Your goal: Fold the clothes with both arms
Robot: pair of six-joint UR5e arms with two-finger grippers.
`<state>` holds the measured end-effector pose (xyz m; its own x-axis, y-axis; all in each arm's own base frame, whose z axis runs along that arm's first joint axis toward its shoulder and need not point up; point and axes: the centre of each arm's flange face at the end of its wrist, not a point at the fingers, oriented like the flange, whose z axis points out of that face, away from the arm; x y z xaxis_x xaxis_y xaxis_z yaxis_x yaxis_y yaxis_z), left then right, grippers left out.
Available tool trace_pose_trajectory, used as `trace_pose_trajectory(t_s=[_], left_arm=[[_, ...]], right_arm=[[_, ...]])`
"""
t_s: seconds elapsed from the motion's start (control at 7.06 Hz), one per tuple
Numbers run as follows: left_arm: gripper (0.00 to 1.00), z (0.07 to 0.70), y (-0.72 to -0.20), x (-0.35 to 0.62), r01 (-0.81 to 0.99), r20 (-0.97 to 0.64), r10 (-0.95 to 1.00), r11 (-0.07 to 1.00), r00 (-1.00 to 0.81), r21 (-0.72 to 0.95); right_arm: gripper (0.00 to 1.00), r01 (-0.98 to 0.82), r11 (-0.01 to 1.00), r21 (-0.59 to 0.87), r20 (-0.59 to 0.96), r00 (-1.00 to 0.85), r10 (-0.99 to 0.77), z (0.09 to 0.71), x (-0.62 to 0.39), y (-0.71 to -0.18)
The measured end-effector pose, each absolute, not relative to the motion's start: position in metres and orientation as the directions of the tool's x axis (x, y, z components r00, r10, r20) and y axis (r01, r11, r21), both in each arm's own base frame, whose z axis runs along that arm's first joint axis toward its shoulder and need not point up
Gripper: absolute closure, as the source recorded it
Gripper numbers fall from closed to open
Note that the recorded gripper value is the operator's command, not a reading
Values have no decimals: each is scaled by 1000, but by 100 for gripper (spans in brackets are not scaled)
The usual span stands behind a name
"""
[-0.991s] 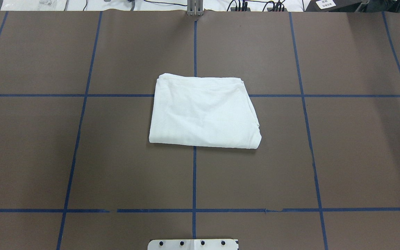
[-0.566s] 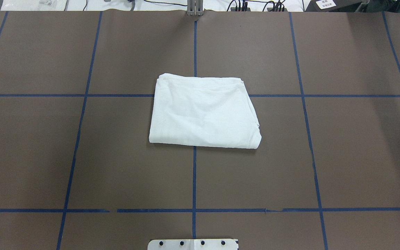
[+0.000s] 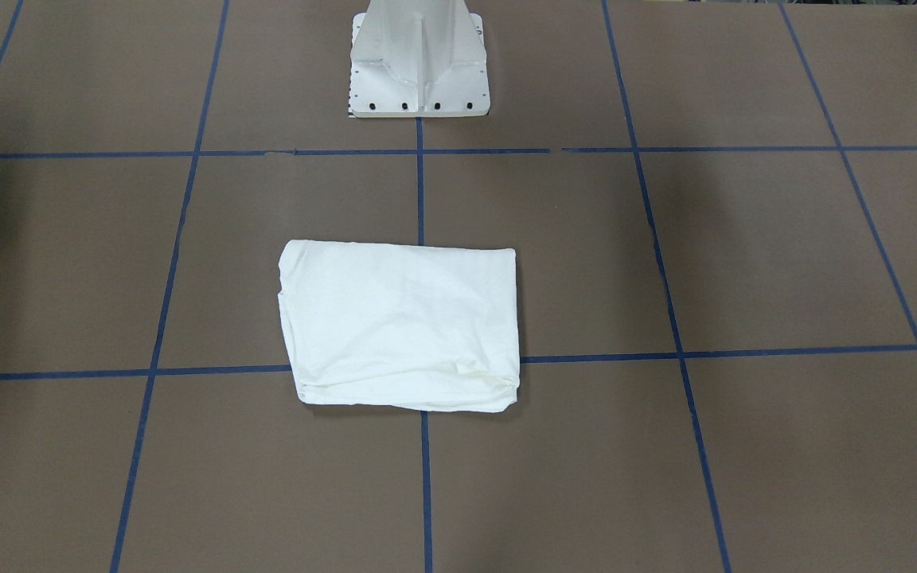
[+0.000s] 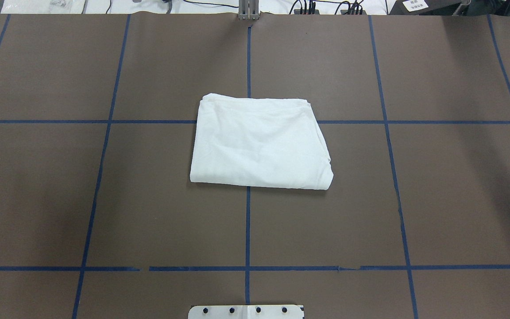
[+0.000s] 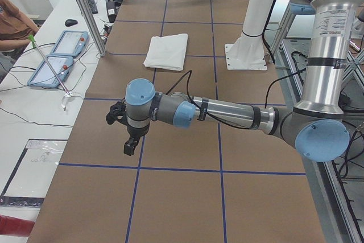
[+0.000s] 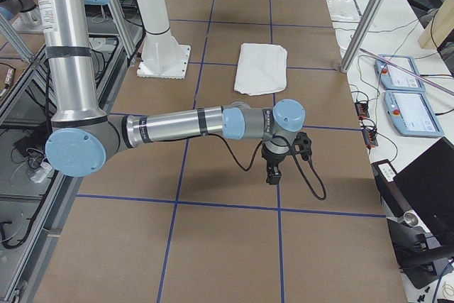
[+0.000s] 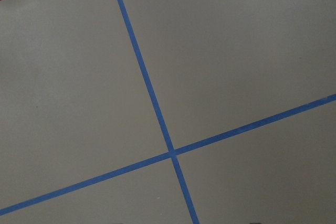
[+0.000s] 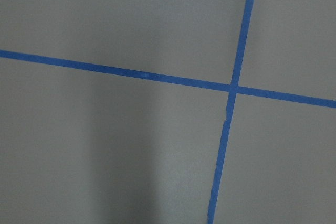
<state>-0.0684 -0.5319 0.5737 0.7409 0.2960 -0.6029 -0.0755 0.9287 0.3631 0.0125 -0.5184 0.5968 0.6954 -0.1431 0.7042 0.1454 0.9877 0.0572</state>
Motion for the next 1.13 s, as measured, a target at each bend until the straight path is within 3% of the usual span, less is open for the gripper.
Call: trace_pose_trajectory(t_s=[1.13], left_arm=[[0,552,-522,-66,-56,-650,324,916,687,397]], right_arm=[[0,136,985,106,703,690,-171,570,13,-512]])
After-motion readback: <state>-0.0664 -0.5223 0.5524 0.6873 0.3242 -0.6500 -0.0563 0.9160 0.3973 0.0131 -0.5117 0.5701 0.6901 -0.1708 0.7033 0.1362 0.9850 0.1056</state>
